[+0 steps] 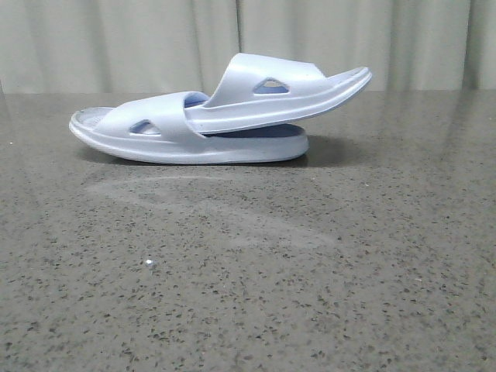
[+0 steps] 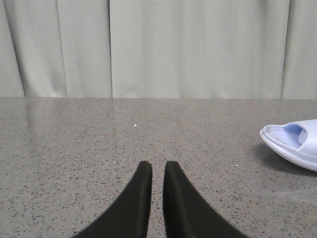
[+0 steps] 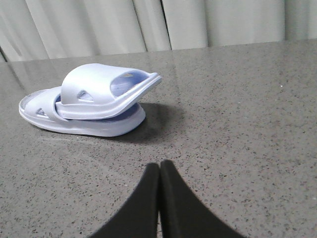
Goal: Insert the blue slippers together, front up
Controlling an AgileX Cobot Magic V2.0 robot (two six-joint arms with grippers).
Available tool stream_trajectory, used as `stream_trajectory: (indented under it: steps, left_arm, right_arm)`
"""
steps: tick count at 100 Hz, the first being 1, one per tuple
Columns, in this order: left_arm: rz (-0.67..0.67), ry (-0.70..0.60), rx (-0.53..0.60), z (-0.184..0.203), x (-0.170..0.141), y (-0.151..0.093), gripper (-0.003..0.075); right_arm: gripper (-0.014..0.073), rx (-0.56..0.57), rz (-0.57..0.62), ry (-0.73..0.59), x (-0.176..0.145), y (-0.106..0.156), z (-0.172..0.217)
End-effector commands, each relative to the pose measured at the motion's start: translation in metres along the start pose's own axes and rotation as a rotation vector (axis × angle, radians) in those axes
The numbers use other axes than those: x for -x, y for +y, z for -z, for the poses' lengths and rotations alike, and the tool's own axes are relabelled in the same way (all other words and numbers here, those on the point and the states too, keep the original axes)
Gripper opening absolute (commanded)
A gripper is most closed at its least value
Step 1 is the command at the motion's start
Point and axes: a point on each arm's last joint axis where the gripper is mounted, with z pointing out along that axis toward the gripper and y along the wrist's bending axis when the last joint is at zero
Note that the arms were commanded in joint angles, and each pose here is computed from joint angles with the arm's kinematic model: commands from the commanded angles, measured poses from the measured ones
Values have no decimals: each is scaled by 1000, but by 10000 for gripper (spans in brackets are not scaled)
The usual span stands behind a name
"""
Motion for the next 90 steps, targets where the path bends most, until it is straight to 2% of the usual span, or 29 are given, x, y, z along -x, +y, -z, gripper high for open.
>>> stream_trajectory:
  steps: [1, 79, 90]
  left_arm:
    - [8, -52, 15, -1, 3, 1, 15]
    - [8, -52, 15, -1, 3, 1, 15]
    - [8, -52, 15, -1, 3, 1, 15]
  right_arm:
    - [-85, 11, -19, -42, 11, 2, 1]
    - [-85, 11, -19, -42, 11, 2, 1]
    - [-85, -33, -20, -52, 11, -2, 1]
